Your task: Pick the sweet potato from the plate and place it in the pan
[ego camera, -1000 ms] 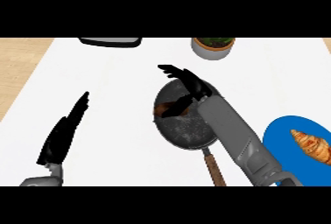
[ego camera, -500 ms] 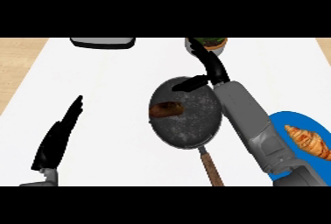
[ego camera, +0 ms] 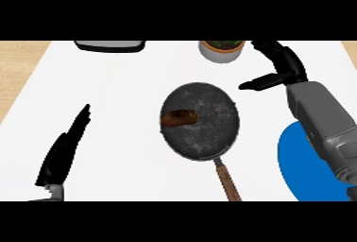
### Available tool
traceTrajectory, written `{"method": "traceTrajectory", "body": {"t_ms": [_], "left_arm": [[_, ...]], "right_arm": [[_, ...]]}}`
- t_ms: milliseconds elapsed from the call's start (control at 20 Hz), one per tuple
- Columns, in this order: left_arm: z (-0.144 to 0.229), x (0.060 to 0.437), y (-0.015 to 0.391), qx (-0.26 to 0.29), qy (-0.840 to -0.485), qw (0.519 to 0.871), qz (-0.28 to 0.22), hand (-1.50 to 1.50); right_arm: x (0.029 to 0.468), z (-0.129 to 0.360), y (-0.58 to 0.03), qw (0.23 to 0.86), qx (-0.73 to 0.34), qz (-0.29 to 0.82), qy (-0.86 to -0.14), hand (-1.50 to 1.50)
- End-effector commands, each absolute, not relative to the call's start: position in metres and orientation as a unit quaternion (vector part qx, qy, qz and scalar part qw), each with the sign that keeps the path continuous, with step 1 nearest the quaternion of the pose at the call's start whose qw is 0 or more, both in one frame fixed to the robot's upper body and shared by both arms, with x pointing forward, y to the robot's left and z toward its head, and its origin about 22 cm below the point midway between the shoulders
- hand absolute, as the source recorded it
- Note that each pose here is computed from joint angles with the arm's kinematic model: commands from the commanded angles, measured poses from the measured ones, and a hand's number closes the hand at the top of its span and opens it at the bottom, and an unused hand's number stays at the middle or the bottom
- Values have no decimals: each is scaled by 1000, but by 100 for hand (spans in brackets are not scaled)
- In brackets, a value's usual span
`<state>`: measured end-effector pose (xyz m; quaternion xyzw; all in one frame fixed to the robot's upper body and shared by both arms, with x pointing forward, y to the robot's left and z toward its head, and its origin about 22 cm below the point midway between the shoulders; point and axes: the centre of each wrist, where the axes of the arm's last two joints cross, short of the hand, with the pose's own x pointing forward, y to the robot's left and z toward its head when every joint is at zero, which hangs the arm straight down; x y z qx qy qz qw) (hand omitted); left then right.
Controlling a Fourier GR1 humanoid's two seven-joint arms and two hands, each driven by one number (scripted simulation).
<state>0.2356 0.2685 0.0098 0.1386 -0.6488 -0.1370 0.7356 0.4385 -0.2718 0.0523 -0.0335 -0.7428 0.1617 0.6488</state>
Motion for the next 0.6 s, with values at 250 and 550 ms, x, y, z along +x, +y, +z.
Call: {"method": "traceTrajectory", "body": {"t_ms": [250, 550], "left_arm": [[9, 234, 265, 136, -650, 735, -137, 0], [13, 240, 260, 132, -653, 732, -142, 0]], "right_arm": [[419, 72, -370, 642, -56, 163, -747, -150], [402, 87, -416, 639, -44, 169, -749, -150]]}}
